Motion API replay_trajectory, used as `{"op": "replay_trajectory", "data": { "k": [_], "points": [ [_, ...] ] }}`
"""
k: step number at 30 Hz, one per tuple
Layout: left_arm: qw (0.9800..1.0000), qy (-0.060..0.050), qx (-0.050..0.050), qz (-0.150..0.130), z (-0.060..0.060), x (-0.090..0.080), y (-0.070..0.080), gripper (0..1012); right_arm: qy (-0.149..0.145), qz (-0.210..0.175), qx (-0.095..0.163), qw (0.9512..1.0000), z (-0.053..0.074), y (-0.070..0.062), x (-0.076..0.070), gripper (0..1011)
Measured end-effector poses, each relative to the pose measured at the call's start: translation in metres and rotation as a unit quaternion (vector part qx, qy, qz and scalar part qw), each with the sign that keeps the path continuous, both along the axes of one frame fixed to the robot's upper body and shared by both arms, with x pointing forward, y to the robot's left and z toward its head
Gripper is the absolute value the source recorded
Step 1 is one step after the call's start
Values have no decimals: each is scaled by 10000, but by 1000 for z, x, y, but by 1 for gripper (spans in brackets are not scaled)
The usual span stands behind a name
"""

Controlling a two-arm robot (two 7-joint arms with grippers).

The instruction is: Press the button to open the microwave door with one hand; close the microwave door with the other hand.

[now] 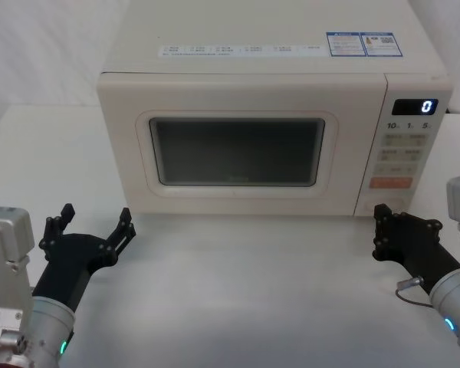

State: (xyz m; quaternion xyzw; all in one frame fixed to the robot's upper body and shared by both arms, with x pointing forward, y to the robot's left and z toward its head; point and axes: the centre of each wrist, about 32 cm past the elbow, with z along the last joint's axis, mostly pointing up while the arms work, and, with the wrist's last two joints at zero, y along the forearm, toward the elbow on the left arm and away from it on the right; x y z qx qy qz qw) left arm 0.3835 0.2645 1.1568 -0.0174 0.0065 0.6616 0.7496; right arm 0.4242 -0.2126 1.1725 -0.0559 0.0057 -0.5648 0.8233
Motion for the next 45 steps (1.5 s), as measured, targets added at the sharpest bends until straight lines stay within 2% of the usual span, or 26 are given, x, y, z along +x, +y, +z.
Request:
{"op": "replay_trajectory", "data": {
  "k": [6, 12, 20, 30, 45],
  "points": [
    [10000, 0, 0, 0, 0, 0, 0, 1001, 195, 81, 91, 9997, -4, -11, 9, 0],
    [10000, 0, 0, 0, 0, 0, 0, 1001, 288, 104, 124, 9995, -9, -14, 16, 0],
    [10000, 0, 0, 0, 0, 0, 0, 1001, 451, 49, 158, 9988, -21, -17, 30, 0],
    [10000, 0, 0, 0, 0, 0, 0, 1001, 403, -1, 220, 9989, -25, -20, 42, 0],
    [10000, 0, 0, -1, 0, 0, 0, 1001, 398, -79, 534, 9977, -32, -22, 52, 0]
  ]
}}
